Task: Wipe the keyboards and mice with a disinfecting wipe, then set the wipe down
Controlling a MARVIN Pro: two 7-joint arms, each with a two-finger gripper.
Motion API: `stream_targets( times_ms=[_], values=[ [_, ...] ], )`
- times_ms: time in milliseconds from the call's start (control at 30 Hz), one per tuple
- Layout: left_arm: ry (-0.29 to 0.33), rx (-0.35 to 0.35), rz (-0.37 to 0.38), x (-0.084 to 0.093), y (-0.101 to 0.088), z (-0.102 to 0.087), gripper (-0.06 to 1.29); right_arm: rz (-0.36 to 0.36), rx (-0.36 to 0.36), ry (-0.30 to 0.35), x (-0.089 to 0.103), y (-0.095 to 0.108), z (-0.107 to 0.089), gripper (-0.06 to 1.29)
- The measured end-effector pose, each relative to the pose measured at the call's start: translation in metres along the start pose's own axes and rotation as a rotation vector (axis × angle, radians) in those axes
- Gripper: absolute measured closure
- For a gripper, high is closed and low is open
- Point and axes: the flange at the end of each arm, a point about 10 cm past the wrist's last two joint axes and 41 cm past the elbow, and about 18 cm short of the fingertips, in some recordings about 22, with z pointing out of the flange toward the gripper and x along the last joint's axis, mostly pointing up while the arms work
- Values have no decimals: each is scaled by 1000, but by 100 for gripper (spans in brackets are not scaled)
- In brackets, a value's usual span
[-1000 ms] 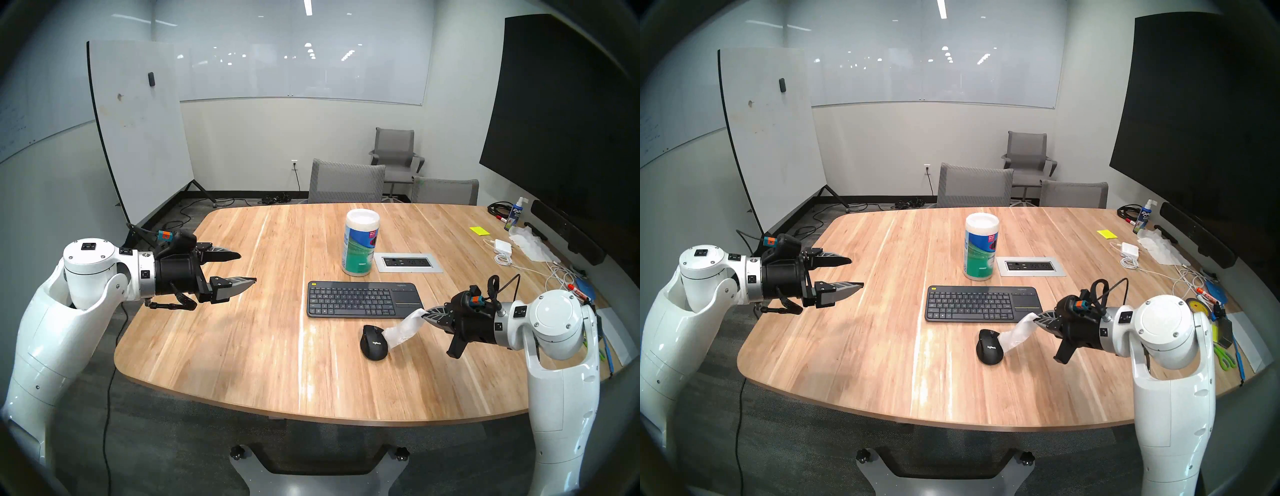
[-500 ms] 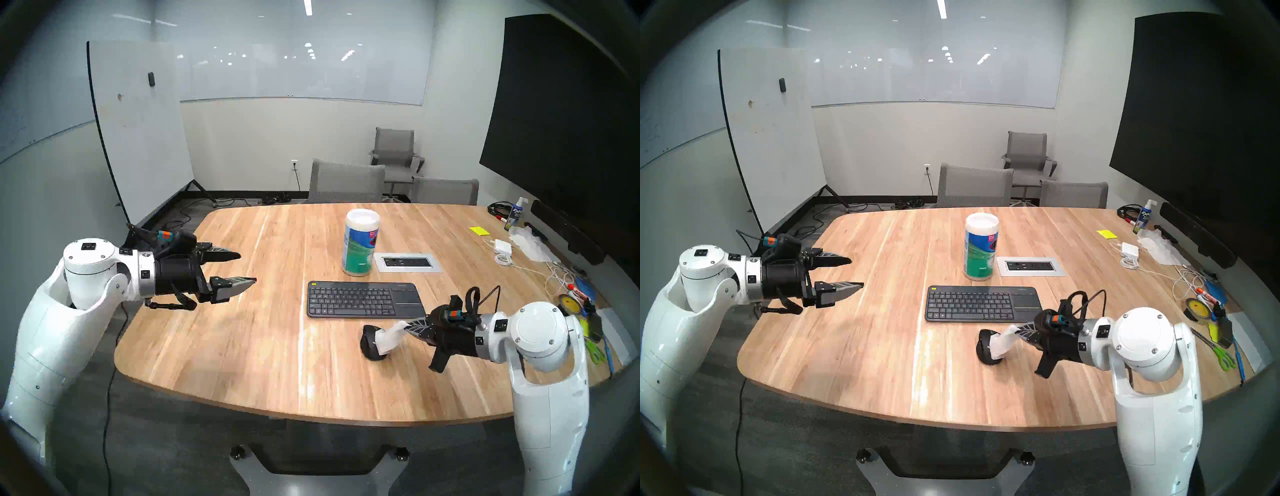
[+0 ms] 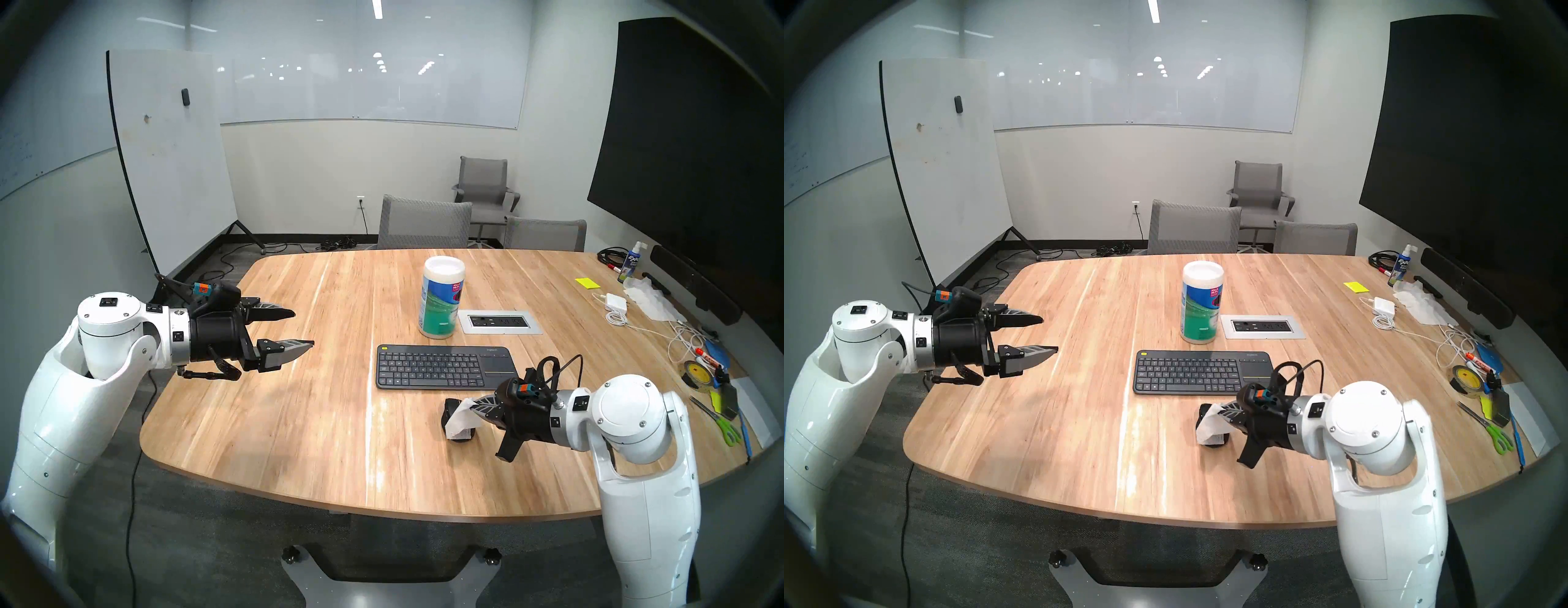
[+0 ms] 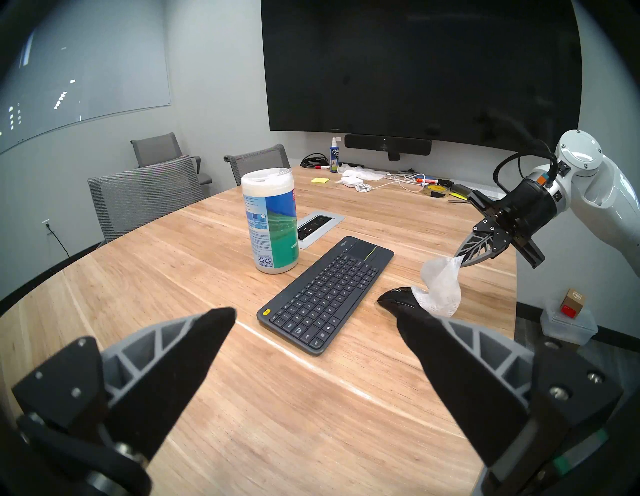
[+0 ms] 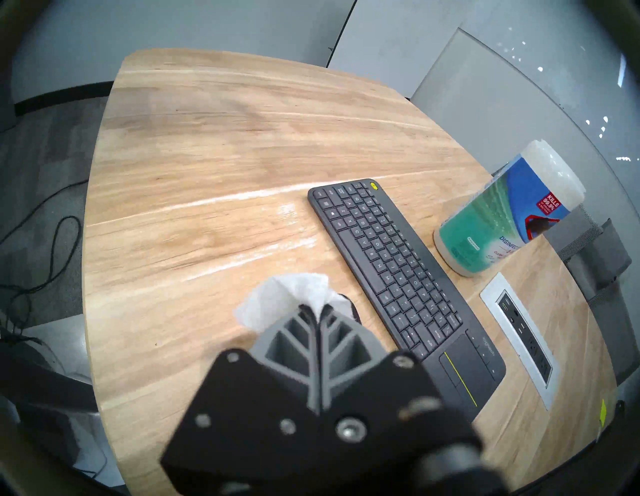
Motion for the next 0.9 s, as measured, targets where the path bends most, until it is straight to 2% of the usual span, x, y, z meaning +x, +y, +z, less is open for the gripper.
stream_targets(
  times_ms=[133,433,600,900],
  values=[
    [0,0,0,0,0,0,-4,32,-5,-28,-3,0,17,125],
    [0,0,0,0,0,0,-4,77,-39,-82,-15,7,43,125],
    [0,0,0,0,0,0,-4,82,-53,-88,-16,11,46,125],
    [0,0,0,0,0,0,-4,88,-99,-92,-25,29,44,125]
  ],
)
